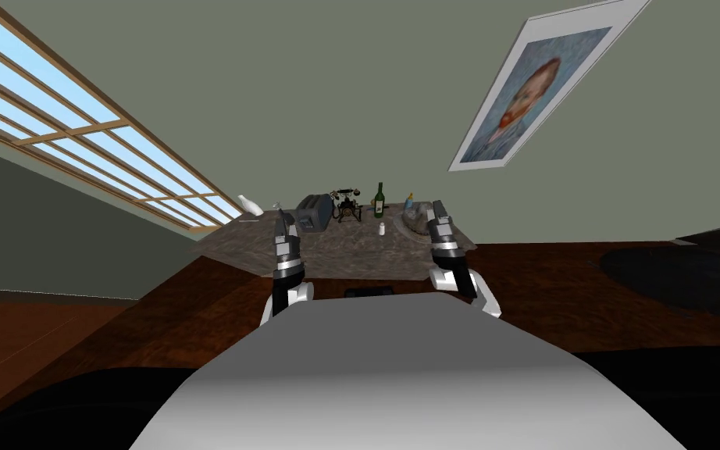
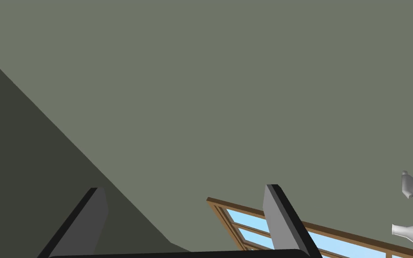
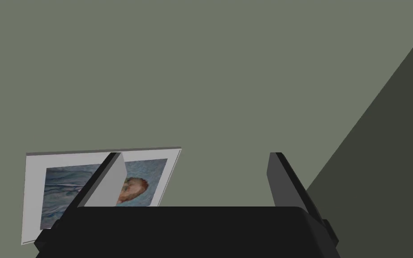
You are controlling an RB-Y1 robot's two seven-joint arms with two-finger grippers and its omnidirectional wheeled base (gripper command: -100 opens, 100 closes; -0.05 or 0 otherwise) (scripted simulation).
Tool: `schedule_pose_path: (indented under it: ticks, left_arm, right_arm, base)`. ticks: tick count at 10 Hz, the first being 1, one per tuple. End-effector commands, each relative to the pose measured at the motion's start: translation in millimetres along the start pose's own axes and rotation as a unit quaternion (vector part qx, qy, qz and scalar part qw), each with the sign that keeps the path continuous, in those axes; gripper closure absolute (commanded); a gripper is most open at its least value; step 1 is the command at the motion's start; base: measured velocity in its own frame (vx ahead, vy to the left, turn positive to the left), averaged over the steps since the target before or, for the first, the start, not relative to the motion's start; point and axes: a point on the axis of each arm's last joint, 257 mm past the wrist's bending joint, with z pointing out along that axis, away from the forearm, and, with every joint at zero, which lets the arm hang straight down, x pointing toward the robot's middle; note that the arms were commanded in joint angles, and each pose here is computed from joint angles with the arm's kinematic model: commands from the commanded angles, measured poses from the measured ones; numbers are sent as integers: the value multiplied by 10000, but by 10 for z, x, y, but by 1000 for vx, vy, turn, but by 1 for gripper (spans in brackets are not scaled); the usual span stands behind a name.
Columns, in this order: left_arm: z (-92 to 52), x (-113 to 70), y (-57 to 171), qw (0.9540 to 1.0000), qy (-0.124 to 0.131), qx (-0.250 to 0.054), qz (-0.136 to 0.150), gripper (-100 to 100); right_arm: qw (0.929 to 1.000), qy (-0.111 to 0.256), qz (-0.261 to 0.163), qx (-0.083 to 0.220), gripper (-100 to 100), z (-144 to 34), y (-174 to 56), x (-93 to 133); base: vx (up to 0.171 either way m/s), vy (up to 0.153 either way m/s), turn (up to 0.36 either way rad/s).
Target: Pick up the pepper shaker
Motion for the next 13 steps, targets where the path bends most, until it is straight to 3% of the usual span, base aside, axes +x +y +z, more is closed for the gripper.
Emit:
schedule_pose_path:
  ticks: [1, 5, 9, 10, 13]
  left_arm:
    - [0, 0, 0, 10000, 0, 0, 0, 0]
    - [0, 0, 0, 10000, 0, 0, 0, 0]
    - [0, 0, 0, 10000, 0, 0, -1, 0]
    - [0, 0, 0, 10000, 0, 0, -1, 0]
    - [0, 0, 0, 10000, 0, 0, 0, 0]
  right_arm:
    - [9996, 69, -228, 142, -100, 2, -151, 53]
    - [9922, 297, -1019, 652, -100, -48, -688, 121]
    - [9748, 597, -1800, 1171, -100, -130, -1224, 182]
    - [9747, 601, -1799, 1184, -100, -137, -1237, 184]
    - [9541, 908, -2373, 1589, -100, -228, -1652, 227]
  base:
    - [3, 75, -54]
    - [10, 132, -108]
    - [-5, 157, -81]
    - [6, 100, -27]
    - [5, 92, -33]
